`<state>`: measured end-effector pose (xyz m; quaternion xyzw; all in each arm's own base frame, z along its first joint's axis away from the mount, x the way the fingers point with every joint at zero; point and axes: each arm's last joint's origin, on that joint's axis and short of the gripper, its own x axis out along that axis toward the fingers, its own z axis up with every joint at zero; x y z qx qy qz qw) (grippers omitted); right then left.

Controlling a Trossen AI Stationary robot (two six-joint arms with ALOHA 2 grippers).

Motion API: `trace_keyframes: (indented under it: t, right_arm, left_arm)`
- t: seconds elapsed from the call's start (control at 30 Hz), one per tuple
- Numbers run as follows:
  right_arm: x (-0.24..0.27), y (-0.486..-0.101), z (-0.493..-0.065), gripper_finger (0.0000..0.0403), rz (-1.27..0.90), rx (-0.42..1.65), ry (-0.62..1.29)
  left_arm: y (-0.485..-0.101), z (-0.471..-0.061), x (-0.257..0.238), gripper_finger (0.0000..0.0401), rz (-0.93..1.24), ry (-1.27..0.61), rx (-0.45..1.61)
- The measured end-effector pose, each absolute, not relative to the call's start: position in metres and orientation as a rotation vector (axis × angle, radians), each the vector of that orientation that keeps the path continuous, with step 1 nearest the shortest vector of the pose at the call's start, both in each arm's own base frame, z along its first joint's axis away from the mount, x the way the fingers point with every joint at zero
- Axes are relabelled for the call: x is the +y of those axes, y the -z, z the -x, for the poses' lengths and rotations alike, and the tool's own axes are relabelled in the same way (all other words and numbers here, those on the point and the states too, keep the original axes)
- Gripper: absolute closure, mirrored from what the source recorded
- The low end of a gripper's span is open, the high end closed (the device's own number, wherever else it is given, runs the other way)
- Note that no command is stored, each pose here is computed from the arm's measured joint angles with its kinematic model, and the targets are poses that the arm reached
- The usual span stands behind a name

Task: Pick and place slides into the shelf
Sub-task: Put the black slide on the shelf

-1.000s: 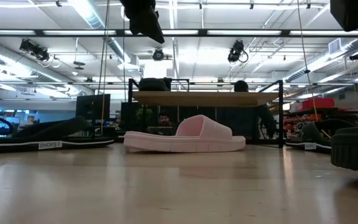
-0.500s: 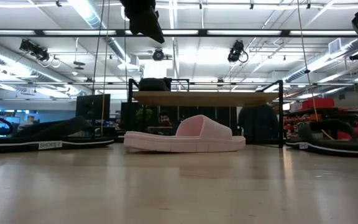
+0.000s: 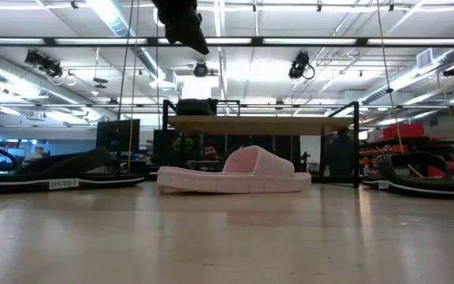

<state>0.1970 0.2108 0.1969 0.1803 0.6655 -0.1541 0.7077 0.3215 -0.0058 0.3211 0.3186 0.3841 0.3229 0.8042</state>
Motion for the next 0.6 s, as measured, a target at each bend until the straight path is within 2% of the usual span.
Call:
trace_keyframes:
  t: [0.23,0.6]
  right_arm:
    - [0.217,-0.212,-0.202,0.0313,-0.338,1.455,0.240]
    - [0.204,-0.211,-0.191,0.0313,-0.214,1.498,0.385]
  left_arm:
    - [-0.321,-0.321,-0.006,0.0225,-0.682,-0.692,0.822]
    - [-0.321,-0.322,-0.003,0.0228,-0.652,-0.711,0.814]
